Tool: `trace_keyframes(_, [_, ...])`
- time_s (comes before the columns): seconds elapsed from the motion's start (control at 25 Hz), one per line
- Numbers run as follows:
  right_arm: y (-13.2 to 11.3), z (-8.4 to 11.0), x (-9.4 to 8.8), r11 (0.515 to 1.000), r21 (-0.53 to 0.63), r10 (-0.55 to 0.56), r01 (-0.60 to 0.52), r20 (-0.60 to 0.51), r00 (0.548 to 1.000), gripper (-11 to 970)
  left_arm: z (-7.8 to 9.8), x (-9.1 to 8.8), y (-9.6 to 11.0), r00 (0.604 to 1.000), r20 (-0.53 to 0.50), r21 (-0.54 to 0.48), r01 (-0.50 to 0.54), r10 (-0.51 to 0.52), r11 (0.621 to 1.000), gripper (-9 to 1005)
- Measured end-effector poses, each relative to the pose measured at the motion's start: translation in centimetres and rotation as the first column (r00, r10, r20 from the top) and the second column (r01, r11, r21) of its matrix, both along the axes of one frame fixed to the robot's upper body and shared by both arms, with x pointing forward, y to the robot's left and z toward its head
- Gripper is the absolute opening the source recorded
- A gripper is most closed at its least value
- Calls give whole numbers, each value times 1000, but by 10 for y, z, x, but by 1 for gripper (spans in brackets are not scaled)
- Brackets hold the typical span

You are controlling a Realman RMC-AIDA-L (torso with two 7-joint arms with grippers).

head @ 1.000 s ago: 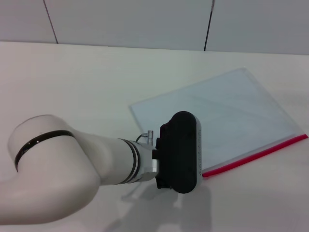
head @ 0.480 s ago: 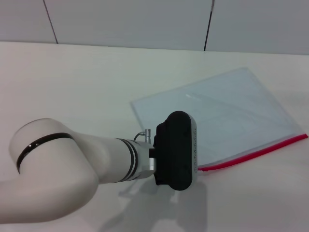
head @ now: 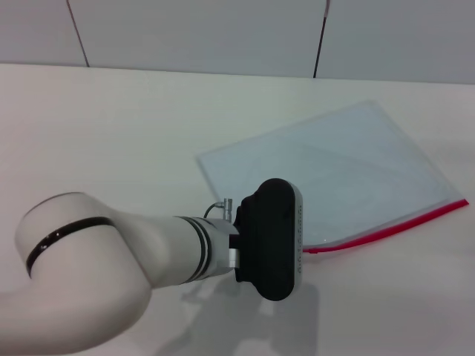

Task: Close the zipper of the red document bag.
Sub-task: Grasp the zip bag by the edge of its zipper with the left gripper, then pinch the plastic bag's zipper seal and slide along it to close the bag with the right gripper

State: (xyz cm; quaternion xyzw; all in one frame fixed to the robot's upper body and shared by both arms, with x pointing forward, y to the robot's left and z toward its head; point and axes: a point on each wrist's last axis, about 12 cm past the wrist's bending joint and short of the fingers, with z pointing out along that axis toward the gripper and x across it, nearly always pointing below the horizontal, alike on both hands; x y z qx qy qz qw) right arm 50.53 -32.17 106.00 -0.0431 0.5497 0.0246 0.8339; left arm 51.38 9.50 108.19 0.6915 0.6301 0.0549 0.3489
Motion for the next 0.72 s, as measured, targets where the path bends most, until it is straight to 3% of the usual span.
trace_keyframes(0.12, [0, 0, 0, 999, -32, 22, -22, -6, 1000, 889, 2, 0, 0, 1000, 15, -16, 0, 0, 1000, 70])
trace_keyframes(0.32, [13, 3, 9, 959, -191, 204, -207, -35, 978, 889, 10, 0, 3, 998, 68, -86, 3, 3, 996, 55])
trace_keyframes(0.52, [35, 7, 25, 809, -388, 430, -441, -121, 895, 888, 19, 4, 19, 978, 204, -238, -1, 51, 971, 54])
trace_keyframes(0.72, [49, 7, 31, 655, -496, 549, -570, -206, 810, 888, 22, 5, 33, 938, 328, -352, 13, 110, 936, 53])
